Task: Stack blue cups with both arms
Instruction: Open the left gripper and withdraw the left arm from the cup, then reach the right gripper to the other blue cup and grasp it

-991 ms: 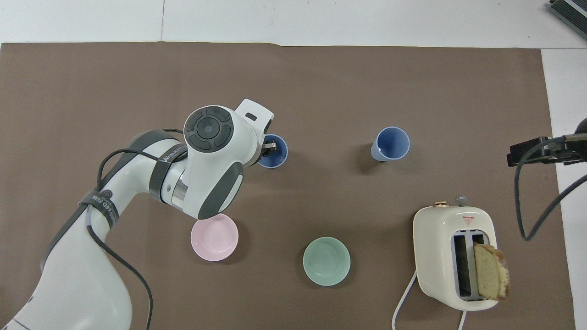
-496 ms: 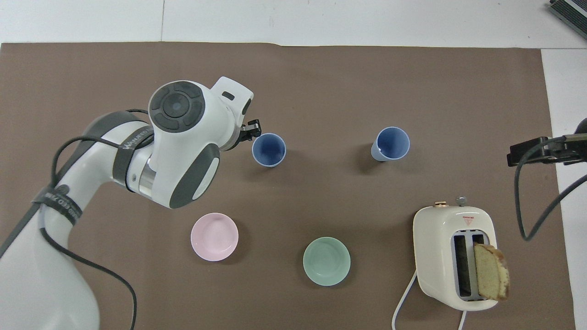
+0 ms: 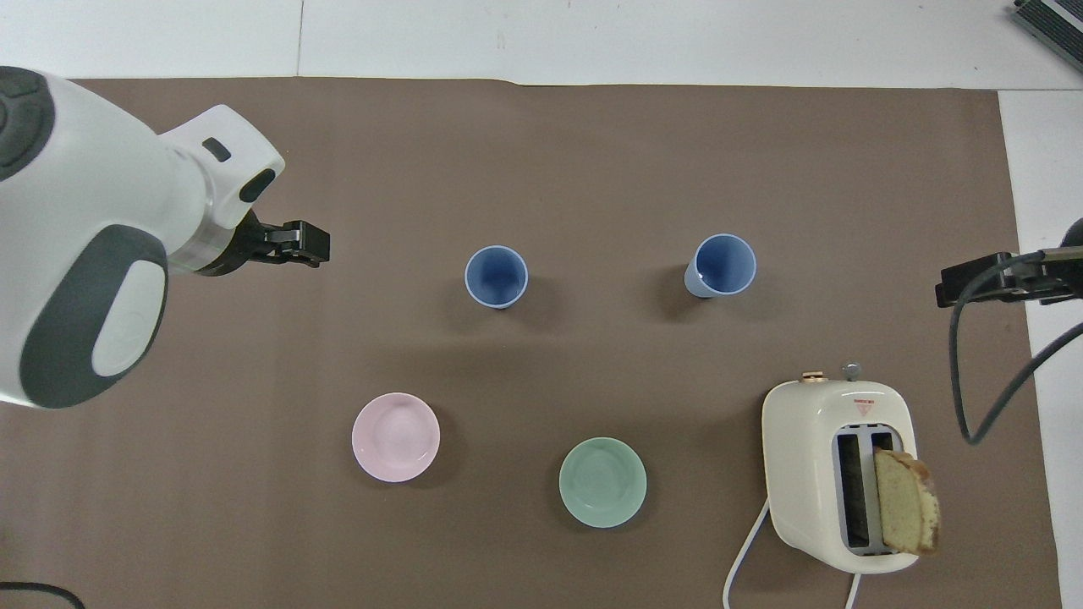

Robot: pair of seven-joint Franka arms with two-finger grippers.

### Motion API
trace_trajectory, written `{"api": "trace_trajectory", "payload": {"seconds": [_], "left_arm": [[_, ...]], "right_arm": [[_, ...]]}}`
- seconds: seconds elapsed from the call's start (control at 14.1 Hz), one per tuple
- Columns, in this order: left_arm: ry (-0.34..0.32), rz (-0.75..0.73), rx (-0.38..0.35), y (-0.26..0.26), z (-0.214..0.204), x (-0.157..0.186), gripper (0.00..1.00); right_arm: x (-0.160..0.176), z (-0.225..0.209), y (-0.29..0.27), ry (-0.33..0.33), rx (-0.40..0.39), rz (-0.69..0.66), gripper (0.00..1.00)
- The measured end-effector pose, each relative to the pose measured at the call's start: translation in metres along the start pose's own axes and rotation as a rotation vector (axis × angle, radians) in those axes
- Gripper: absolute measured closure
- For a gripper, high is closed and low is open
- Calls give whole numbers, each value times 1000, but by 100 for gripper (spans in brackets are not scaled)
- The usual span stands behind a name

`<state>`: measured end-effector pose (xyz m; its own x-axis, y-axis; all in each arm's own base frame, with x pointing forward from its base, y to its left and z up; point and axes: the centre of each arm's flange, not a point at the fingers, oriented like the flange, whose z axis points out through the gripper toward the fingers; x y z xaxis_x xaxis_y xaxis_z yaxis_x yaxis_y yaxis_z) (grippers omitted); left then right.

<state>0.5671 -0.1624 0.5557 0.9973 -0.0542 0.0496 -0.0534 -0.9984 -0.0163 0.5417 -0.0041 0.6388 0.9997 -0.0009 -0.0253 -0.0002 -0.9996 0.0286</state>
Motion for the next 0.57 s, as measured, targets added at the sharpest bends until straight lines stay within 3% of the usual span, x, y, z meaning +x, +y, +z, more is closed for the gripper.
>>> {"api": "trace_trajectory", "payload": {"seconds": [0.28,0.57], "left_arm": [[-8,55,9,-48,-39,-18,0],[-33,69,13,-90,-63,-37,0]], "right_arm": [[8,2,-6,59,9,-10,0],[36,57,-26,99,17,-44,0]]}}
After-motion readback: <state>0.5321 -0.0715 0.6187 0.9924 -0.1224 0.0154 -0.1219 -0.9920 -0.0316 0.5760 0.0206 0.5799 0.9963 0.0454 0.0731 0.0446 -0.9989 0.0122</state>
